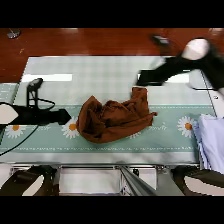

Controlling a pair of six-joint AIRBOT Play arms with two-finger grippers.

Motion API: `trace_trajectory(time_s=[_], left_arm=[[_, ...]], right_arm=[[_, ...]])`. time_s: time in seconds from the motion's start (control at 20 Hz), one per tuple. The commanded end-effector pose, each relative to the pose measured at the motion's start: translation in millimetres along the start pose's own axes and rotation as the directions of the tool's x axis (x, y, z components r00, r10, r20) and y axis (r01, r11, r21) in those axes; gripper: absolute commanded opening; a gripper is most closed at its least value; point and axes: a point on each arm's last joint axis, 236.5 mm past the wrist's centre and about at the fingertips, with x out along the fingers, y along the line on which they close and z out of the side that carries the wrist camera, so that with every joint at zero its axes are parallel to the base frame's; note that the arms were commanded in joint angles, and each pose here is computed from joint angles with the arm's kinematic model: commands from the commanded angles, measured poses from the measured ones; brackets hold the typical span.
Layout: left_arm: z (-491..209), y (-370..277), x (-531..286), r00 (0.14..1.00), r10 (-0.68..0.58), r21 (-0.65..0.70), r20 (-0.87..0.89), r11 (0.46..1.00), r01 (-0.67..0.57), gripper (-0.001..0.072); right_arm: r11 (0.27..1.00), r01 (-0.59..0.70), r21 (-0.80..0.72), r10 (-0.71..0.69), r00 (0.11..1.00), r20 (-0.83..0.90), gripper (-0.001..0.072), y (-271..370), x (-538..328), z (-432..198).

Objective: Fold the shirts.

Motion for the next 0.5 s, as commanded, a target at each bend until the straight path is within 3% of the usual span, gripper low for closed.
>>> trace_trajectory(time_s=[0.0,0.15,0.3,0.35,0.4,0.45], left_arm=[[-39.0,-29.6,34.4,0.967,-0.181,-0.026,-0.178,0.983,0.18,0.0702],[-29.2,-37.2,75.6,0.96,-0.239,-0.099,-0.146,0.969,0.227,0.0702],[-17.2,-46.8,103.4,0.962,-0.235,-0.102,-0.136,0.97,0.223,0.0683],[-15.7,-47.9,107.5,0.96,-0.235,-0.096,-0.154,0.97,0.222,0.0267],[-10.7,-49.6,107.7,0.96,-0.237,-0.058,-0.151,0.971,0.231,0.003],[-2.8,-52.1,104.3,0.961,-0.241,-0.038,-0.136,0.971,0.238,0.0017]], right_arm=[[0.956,0.091,0.278,-0.085,0.996,-0.032,0.0625,-105.1,-23.9,-61.9],[0.917,0.064,0.394,-0.022,0.994,-0.11,0.0625,-119.1,4.8,-127.7],[0.91,0.035,0.413,0.057,0.977,-0.207,0.0625,-100.7,39.4,-170.3],[0.915,0.024,0.403,0.067,0.975,-0.212,0.0625,-93.7,47.7,-171.1],[0.919,0.008,0.394,0.081,0.975,-0.208,0.0625,-85.8,55.2,-167.7],[0.921,-0.011,0.39,0.098,0.974,-0.205,0.0625,-77.1,63.9,-164.3]])
